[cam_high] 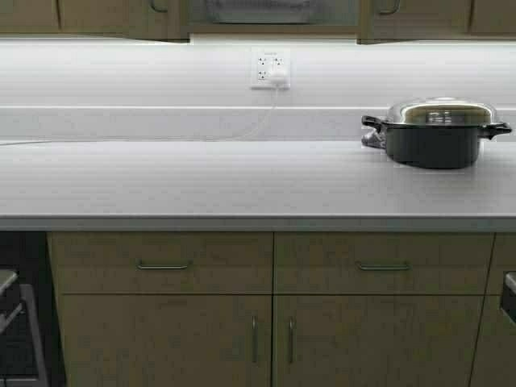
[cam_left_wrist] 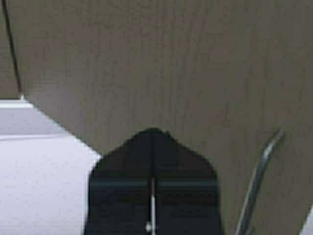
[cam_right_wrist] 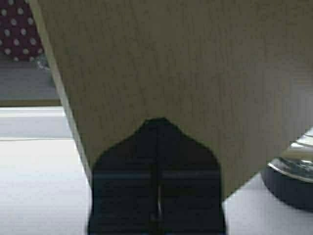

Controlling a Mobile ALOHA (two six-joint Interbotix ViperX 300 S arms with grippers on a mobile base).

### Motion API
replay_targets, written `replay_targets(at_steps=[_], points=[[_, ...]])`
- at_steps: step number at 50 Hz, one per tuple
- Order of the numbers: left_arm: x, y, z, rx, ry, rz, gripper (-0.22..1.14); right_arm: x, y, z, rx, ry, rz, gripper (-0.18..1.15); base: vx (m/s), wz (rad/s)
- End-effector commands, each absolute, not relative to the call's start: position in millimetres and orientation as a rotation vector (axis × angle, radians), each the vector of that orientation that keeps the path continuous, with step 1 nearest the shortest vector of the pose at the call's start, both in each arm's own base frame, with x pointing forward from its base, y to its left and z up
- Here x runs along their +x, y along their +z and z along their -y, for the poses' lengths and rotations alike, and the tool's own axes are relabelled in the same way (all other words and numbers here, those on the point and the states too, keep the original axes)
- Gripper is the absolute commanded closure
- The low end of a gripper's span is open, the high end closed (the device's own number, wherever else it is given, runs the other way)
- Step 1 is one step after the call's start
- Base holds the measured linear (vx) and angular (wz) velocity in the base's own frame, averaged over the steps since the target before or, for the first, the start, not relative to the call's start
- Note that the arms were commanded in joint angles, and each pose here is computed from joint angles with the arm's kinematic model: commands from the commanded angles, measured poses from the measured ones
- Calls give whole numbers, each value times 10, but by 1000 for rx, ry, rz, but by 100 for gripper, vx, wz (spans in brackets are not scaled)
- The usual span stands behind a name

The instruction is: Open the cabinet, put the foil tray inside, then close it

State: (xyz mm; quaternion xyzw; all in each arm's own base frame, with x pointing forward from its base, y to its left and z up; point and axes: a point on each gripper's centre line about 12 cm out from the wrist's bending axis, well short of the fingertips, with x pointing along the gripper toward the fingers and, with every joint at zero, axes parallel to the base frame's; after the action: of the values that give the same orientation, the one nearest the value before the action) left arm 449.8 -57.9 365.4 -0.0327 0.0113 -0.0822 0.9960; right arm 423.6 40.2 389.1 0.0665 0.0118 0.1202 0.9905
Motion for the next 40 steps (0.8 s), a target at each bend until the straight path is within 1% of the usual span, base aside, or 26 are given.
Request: replay_targets(at_steps=[1,4,8,13,17,26,40], points=[[4798,3886,902,-77,-226,50,87,4600,4079,-554,176,268,19,90,11,0],[4916,3909,1054,-91,-252,60,87,4682,4055,-590,206,265,7,90,10,1],[5027,3943,1213,-115,-279,73,87,4692,4019,-584,235,254,-9,90,10,2],[5135,3964,1338,-144,-299,84,87,4624,3974,-563,217,238,-27,90,9,3],[5137,3980,1404,-148,-310,83,87,4509,3964,-508,192,220,-34,90,7,6],[4818,3971,1311,-135,-305,51,87,4212,3930,-481,127,215,-43,90,5,4],[4041,3774,1143,-122,-332,41,87,3627,3754,-437,102,214,-74,90,3,6]])
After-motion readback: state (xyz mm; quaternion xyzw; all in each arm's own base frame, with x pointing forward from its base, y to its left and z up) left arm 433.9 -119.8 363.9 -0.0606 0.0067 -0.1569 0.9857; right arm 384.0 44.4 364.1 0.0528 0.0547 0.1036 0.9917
